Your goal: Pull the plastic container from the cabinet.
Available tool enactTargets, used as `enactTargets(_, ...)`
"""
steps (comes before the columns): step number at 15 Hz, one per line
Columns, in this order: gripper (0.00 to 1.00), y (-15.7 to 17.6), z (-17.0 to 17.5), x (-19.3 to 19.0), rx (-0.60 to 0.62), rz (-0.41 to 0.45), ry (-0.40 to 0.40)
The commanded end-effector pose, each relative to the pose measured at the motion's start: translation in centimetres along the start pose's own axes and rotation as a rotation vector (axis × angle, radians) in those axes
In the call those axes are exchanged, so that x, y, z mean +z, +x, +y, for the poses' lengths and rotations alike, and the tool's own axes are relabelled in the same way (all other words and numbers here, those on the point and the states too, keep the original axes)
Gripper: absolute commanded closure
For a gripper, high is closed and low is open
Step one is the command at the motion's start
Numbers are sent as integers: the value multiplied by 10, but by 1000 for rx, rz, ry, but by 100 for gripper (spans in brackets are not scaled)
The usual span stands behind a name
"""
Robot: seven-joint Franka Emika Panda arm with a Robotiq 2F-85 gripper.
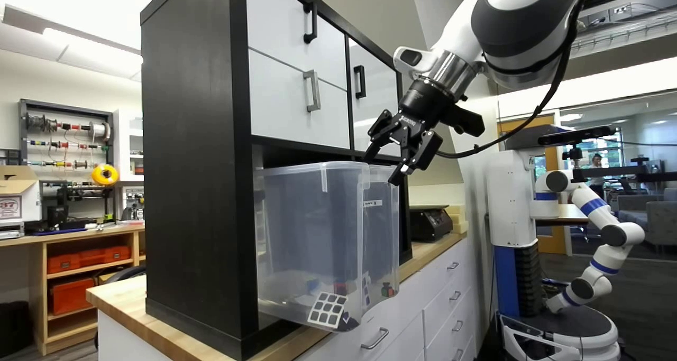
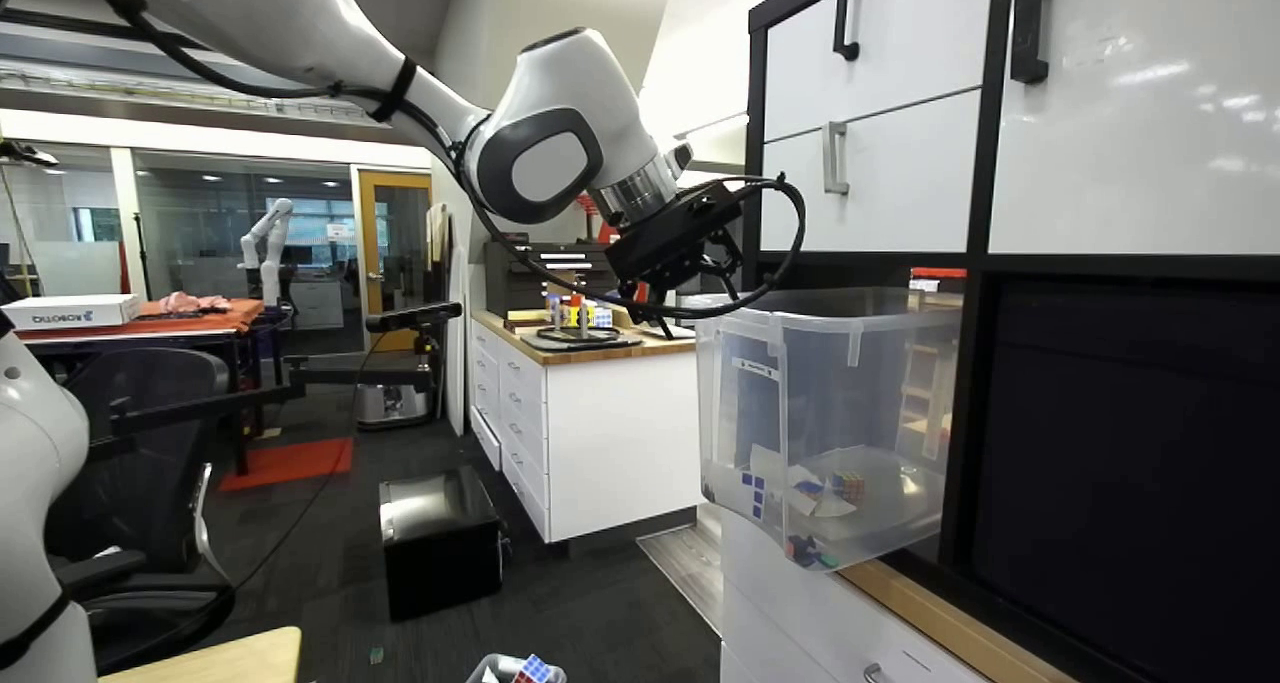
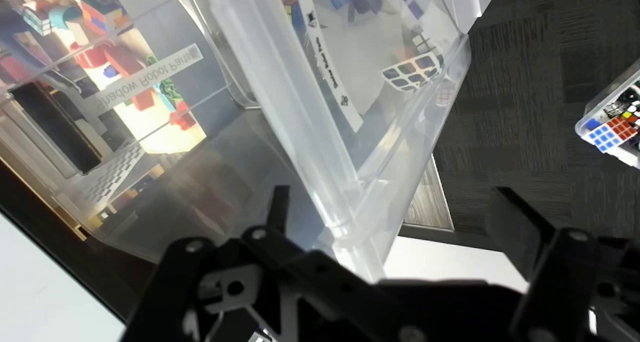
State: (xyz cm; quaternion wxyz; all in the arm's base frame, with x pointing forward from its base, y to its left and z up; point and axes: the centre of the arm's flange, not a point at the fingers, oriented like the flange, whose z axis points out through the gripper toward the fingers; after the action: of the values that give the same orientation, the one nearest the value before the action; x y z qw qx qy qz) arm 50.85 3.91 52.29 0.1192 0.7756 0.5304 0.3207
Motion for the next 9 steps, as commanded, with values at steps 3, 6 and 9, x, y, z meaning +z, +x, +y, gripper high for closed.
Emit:
enactTargets(3,0,6,-1,-32,36,18,-41)
enactTargets(6,0,17,11,-47,114,-35,-15)
enactTargets(9,0,20,23,-57,210,-143,26)
